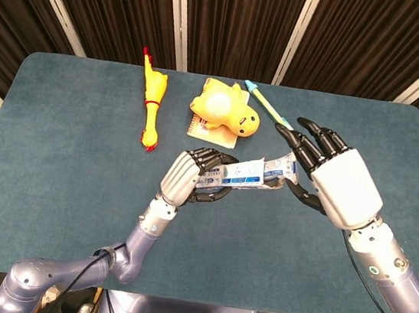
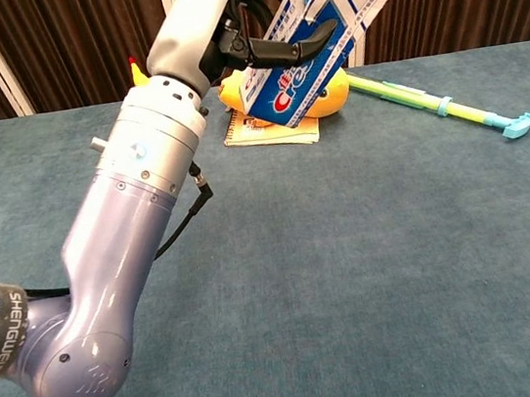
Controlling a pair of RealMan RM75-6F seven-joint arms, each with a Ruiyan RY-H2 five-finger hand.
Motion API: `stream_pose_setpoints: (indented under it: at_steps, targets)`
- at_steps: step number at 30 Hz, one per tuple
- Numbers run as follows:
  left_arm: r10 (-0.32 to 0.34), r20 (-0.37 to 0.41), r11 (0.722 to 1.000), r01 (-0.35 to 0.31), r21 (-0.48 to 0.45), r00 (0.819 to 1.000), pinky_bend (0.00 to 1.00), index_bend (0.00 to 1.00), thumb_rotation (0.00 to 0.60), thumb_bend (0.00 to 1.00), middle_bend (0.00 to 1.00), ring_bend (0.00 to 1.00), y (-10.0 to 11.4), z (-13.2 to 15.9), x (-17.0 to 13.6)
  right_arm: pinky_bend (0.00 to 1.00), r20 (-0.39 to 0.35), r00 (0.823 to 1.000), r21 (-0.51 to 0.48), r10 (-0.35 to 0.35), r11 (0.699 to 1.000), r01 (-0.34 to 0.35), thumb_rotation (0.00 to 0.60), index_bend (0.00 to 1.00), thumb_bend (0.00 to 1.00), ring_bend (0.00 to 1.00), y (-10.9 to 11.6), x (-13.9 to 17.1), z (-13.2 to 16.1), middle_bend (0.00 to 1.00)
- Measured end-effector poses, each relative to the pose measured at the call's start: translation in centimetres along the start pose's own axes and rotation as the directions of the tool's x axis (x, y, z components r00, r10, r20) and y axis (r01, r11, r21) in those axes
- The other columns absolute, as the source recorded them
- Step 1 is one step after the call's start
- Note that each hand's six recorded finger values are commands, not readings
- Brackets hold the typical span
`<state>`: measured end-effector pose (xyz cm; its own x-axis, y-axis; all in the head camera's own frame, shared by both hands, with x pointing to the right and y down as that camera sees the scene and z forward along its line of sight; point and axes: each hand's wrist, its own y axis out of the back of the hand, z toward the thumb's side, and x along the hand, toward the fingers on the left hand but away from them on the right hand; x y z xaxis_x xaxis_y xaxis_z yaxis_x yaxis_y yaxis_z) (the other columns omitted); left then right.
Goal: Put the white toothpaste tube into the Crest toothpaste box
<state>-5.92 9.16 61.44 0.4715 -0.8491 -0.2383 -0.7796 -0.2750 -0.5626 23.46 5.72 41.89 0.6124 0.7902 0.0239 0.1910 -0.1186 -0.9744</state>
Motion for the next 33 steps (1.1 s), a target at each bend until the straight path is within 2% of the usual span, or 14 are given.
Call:
stream_pose_setpoints:
  at_steps: [7,16,33]
  targets:
    - [0.03,0.017,0.999,-0.03,-0.029,0.999,0.52,0.3,0.6,0.4,0.45,0.42,0.3,0.2,0.0,0.3,-0.009,1.0,0.051,-0.023,0.998,0.023,0.6,0.0,0.34,0.15,0.2,0.1,-0.3,0.29]
    - [0.083,0.029,0.994,-0.08,-0.072,0.996,0.51,0.3,0.6,0.4,0.44,0.41,0.8,0.5,0.4,0.3,-0.075,0.994,0.058,-0.074,0.995,0.078,0.6,0.0,0.34,0.15,0.2,0.3,0.1,0.29]
    - [0.157,0.025,0.981,-0.153,-0.115,0.987,0.51,0.3,0.6,0.41,0.44,0.41,1.7,0.3,0.6,0.24,-0.059,0.993,0.121,-0.101,0.987,0.108,0.6,0.0,0.34,0.11,0.1,0.9,-1.3,0.24]
